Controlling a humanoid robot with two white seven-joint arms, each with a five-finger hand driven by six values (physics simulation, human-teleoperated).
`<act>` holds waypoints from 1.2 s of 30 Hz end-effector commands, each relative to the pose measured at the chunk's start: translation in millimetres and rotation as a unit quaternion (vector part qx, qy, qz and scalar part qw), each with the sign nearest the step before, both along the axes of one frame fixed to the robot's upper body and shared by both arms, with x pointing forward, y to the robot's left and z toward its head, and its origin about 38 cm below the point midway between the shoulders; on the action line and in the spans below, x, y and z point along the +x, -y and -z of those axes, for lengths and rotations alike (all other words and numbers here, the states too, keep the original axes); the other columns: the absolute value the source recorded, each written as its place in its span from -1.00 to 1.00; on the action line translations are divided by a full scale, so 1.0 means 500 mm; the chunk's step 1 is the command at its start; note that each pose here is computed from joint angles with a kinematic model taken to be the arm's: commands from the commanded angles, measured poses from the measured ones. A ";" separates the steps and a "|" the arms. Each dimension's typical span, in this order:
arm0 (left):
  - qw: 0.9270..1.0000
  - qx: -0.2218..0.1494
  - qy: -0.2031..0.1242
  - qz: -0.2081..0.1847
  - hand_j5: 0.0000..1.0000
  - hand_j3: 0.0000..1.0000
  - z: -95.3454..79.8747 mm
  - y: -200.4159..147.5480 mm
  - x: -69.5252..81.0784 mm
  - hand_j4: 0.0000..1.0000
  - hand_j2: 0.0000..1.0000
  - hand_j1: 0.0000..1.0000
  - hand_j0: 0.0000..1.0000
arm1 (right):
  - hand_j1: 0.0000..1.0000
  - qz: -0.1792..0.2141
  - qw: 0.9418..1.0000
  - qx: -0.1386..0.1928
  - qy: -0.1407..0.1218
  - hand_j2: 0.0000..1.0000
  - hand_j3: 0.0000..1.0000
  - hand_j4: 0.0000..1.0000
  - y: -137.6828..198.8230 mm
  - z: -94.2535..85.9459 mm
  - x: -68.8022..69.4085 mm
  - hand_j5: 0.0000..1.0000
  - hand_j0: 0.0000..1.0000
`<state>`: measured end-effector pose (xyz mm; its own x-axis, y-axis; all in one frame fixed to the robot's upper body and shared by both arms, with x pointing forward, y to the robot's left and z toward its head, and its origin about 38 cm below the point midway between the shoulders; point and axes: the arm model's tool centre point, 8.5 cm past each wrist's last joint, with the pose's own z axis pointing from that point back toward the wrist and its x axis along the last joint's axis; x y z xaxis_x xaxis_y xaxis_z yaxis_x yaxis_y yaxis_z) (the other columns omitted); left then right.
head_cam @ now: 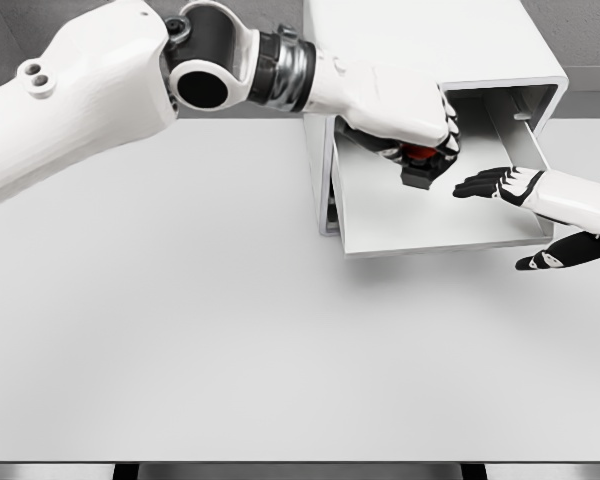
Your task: Slide open multi-storey tabletop storage cabinets and put open load switch and slide close multi-storey tabletop storage cabinets
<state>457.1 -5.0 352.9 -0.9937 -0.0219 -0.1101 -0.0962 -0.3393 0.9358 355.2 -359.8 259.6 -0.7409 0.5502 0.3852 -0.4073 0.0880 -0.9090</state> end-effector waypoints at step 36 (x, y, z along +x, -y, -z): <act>0.999 0.008 0.007 0.031 1.00 1.00 0.009 0.031 -0.034 1.00 1.00 1.00 1.00 | 1.00 0.002 1.000 -0.009 -0.013 1.00 1.00 1.00 0.007 0.009 -0.006 1.00 1.00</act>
